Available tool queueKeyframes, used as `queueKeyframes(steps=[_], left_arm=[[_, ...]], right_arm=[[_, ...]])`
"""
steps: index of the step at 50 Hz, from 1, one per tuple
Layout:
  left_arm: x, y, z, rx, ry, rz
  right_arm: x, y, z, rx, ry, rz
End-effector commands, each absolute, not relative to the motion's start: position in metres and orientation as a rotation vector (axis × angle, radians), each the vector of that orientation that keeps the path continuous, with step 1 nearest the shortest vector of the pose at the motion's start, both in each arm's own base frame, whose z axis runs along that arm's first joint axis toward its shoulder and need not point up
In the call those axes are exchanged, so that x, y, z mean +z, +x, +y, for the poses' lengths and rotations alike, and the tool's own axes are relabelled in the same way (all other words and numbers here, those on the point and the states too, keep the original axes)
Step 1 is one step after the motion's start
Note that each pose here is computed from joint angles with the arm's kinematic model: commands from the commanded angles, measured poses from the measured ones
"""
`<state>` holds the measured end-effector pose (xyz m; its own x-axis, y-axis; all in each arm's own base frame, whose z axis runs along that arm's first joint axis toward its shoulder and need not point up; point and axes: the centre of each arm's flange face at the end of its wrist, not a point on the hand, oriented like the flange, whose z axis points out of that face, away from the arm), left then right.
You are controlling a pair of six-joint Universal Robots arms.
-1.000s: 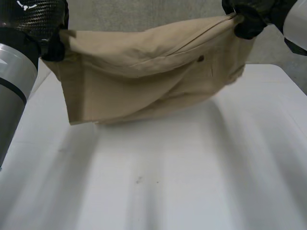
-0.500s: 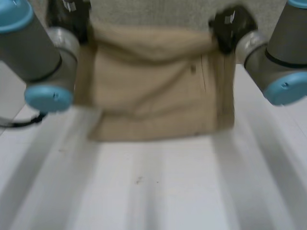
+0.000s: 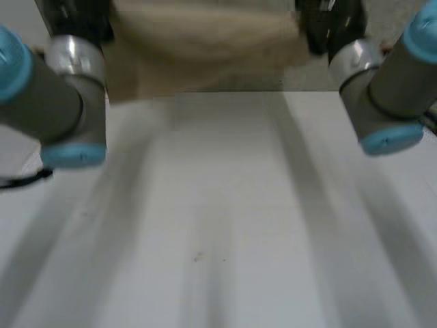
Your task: Fold the shorts.
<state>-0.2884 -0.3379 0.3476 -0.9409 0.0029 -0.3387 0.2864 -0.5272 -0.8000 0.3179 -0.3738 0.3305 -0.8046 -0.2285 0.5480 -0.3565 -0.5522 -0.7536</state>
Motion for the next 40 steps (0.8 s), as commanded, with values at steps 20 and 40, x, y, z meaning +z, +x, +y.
queueKeyframes(steps=[20, 40], left_arm=[[0.191, -0.259, -0.229, -1.811, 0.997, 2.155], [0.21, -0.216, -0.118, -1.44, 1.388, 2.188]], right_arm=[[0.186, 0.277, -0.284, 1.548, 1.541, -2.186], [0.204, 0.218, -0.178, 0.947, 1.967, -2.215]])
